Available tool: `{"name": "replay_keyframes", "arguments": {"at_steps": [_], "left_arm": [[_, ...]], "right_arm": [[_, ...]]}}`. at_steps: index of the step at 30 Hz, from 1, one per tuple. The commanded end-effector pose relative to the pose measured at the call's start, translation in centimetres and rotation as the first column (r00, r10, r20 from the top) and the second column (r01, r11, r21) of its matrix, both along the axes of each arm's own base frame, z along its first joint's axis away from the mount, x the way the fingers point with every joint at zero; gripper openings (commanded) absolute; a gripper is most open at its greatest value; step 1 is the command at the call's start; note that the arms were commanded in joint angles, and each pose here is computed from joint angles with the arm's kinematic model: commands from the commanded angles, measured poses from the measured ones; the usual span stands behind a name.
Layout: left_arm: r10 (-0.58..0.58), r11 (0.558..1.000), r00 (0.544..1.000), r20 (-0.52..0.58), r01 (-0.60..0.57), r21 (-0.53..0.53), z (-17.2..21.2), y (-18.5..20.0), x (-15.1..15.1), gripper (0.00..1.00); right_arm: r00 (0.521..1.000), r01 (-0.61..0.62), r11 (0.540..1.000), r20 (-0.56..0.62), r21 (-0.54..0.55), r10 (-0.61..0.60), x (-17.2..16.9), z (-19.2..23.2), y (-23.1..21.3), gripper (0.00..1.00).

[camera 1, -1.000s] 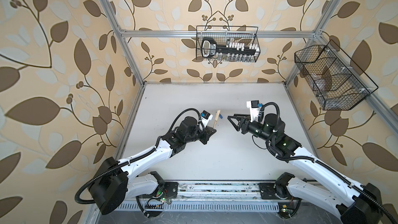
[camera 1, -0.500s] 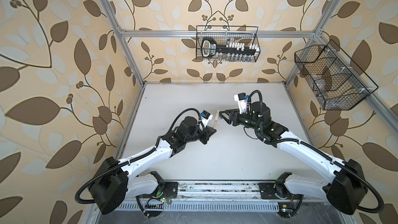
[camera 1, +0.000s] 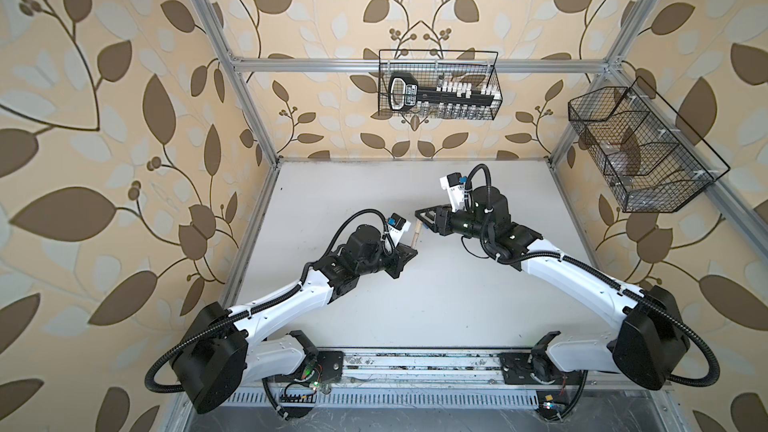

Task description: Insert the pens into the pen caps

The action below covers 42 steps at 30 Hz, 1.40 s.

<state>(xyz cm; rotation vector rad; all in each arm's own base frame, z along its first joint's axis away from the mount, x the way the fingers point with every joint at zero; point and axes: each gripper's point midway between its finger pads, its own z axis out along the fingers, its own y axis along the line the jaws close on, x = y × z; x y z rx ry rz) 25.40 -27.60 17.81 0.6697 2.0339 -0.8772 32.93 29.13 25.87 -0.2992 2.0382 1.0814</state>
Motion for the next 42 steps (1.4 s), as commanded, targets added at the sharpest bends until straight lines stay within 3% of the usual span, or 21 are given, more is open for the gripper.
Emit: {"name": "replay_keyframes", "arguments": {"at_steps": [1,13,16,24,31,42], "left_arm": [[-0.02,0.999,0.999,0.05,0.022,-0.04,2.0,-0.6,0.2,0.13],[0.02,0.999,0.996,0.082,-0.017,-0.035,2.6,-0.5,1.3,0.09],[0.059,0.998,0.993,0.103,-0.057,-0.028,3.2,-0.3,2.3,0.0],[0.211,0.975,0.952,0.22,-0.191,-0.109,6.9,0.0,6.0,0.0],[0.222,0.971,0.911,0.347,-0.173,-0.167,11.7,-0.7,8.7,0.0],[0.297,0.925,0.829,0.474,-0.126,-0.359,21.1,2.1,11.9,0.0]], "right_arm": [[1.0,-0.028,1.0,0.0,-0.003,0.028,0.1,0.5,0.5,0.39],[0.995,-0.085,0.996,-0.05,0.024,0.086,-0.3,-0.9,1.5,0.06],[0.992,-0.108,0.993,-0.065,0.035,0.11,-0.6,-1.1,1.8,0.04],[0.989,-0.115,0.993,-0.085,0.03,0.117,-1.3,-1.0,0.7,0.0],[0.978,-0.139,0.99,-0.158,0.01,0.139,-2.7,-2.7,0.2,0.0],[0.903,-0.221,0.975,-0.381,-0.019,0.198,-7.1,-10.0,1.9,0.0]]}}
